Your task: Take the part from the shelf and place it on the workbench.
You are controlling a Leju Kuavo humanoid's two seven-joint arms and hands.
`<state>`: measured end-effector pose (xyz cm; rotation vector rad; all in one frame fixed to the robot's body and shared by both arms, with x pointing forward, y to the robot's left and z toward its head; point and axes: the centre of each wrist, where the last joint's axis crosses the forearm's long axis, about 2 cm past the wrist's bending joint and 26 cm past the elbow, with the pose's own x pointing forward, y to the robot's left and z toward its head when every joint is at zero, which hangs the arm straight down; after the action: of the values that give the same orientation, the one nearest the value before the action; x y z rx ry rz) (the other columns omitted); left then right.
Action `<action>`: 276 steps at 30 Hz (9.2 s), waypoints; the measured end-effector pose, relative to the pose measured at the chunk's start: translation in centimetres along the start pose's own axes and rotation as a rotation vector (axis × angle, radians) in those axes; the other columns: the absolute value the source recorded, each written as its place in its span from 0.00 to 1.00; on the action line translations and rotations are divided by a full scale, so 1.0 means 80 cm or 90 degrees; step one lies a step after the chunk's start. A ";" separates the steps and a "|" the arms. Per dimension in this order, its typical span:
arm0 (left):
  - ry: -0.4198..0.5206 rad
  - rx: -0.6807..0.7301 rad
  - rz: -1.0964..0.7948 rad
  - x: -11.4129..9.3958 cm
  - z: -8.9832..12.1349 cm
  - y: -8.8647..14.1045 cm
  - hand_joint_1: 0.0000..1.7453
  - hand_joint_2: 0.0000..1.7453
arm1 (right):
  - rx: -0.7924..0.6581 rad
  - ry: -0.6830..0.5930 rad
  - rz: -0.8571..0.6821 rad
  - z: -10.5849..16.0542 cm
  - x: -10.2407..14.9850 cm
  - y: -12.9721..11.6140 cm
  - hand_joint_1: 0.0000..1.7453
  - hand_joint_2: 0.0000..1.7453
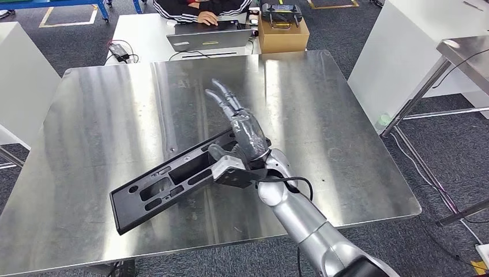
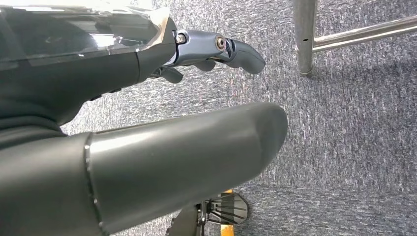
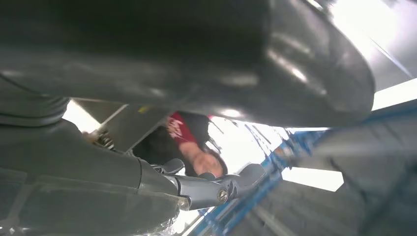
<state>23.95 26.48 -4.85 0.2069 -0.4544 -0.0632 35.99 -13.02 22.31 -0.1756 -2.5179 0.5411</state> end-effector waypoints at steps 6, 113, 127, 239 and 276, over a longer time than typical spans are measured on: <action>-0.005 0.004 0.012 -0.006 -0.001 0.005 0.00 0.00 | -0.184 -0.065 -0.228 0.013 0.044 -0.045 0.00 0.00; -0.143 -0.043 0.012 -0.239 0.028 0.009 0.00 0.00 | -0.307 -0.132 -0.248 0.139 0.112 -0.173 0.00 0.00; -0.132 -0.024 0.013 -0.231 0.027 0.002 0.00 0.00 | -0.304 -0.048 -0.224 0.144 0.091 -0.166 0.00 0.00; -0.127 -0.065 -0.054 -0.232 0.024 0.016 0.00 0.00 | 0.180 1.517 -0.132 0.609 0.069 -0.039 0.00 0.00; -0.123 -0.126 -0.113 -0.233 0.031 -0.011 0.00 0.00 | 0.156 1.569 -0.134 0.614 0.074 -0.039 0.00 0.00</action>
<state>6.11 27.14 -10.87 0.0463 -0.6181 -0.3024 4.25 -31.26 -11.11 -0.2188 -0.0575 0.1374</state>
